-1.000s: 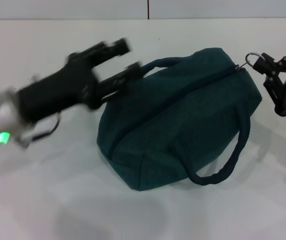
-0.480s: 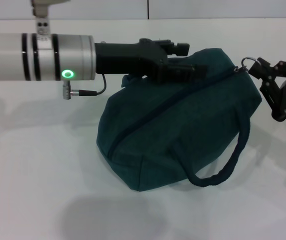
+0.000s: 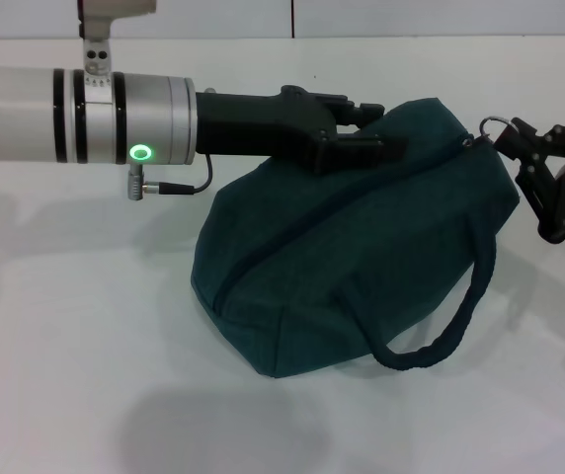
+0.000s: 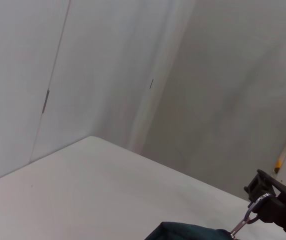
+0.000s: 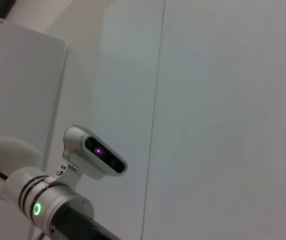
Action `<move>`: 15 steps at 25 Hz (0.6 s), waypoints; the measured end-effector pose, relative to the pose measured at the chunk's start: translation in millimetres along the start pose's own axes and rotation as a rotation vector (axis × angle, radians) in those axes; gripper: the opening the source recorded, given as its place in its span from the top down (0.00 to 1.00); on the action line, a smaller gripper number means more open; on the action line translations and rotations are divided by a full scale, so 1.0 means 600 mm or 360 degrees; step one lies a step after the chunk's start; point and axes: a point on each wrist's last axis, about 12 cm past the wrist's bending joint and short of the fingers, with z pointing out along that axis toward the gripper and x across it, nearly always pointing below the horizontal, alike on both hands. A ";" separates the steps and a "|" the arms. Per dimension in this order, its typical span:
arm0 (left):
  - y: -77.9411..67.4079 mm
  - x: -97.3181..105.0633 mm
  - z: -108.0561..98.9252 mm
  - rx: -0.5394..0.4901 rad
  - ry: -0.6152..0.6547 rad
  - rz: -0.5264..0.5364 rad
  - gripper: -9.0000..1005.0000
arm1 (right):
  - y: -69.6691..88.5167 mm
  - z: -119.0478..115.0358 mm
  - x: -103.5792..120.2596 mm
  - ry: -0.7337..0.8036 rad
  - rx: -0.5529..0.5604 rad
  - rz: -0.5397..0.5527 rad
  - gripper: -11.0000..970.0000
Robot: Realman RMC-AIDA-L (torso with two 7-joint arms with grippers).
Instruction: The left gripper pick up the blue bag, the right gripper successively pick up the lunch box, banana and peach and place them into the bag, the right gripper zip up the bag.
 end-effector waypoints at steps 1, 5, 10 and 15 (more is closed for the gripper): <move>0.000 0.000 0.000 0.0000 0.0000 0.0000 0.29 | 0.001 -0.001 0.001 0.0002 0.0005 0.0007 0.97; 0.000 0.003 -0.002 0.0001 0.0003 0.0009 0.46 | 0.002 -0.002 0.003 0.0003 0.0019 0.0022 0.97; -0.004 0.008 -0.003 0.0015 -0.0003 0.0043 0.70 | 0.000 -0.005 0.004 -0.0014 0.0070 0.0055 0.97; -0.010 0.011 -0.008 0.0058 -0.0051 0.0090 0.82 | -0.001 -0.008 0.006 -0.0027 0.0123 0.0090 0.97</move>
